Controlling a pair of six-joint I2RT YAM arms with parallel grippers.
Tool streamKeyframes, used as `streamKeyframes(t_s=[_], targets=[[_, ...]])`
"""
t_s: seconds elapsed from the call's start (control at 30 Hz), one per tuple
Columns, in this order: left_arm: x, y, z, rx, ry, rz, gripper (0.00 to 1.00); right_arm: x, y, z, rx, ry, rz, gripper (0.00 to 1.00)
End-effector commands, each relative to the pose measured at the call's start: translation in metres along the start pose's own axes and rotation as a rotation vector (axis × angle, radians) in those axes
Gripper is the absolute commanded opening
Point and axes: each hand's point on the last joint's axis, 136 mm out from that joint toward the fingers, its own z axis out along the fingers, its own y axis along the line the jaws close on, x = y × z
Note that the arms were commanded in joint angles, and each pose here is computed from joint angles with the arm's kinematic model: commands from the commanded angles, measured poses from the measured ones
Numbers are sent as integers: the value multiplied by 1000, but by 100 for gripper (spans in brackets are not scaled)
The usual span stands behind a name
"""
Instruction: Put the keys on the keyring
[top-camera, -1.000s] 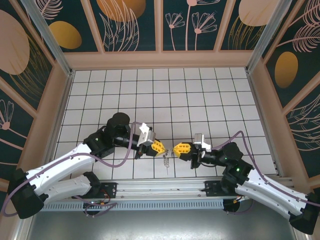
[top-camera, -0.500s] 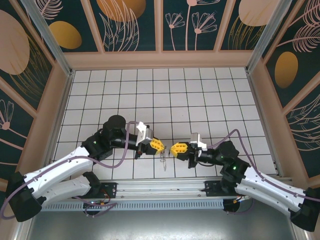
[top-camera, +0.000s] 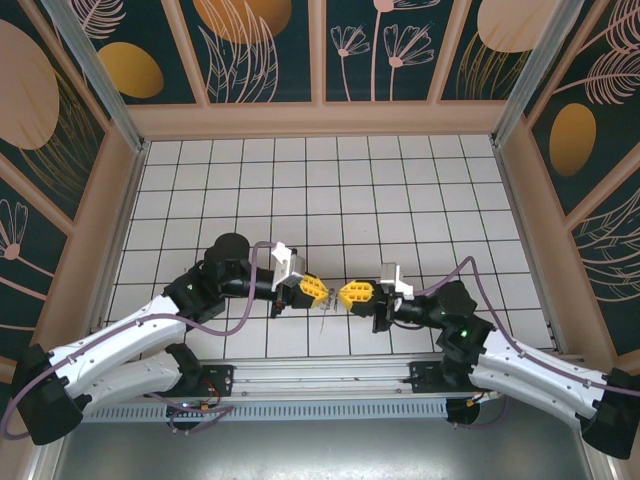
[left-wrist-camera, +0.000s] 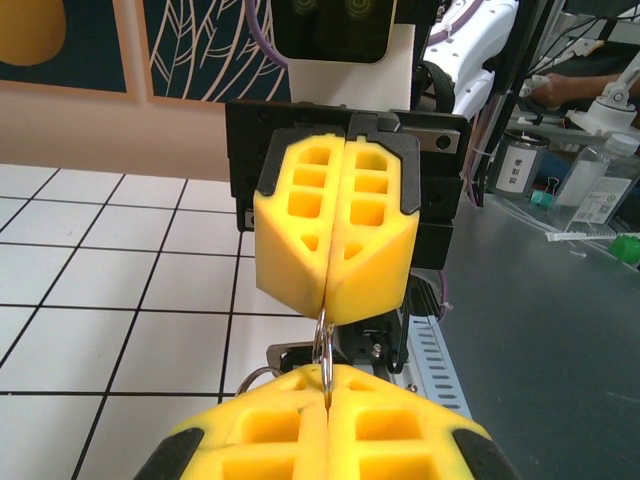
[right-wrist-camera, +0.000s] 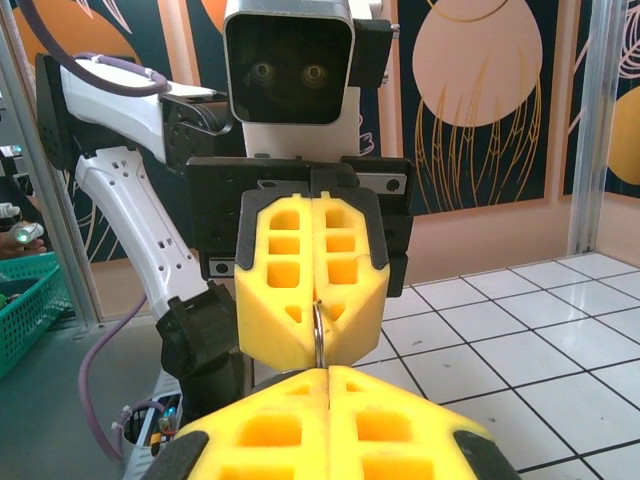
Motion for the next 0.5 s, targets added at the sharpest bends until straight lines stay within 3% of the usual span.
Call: streamKeyframes(t_s=[0.0,0.47], targets=[[-9,0,-2,-3,-38,24,0,-16,2,0,-1,-66,-40,0],[-7,0,-1,4,-34,15,0,-12,4,0,-16,-43,-35,0]])
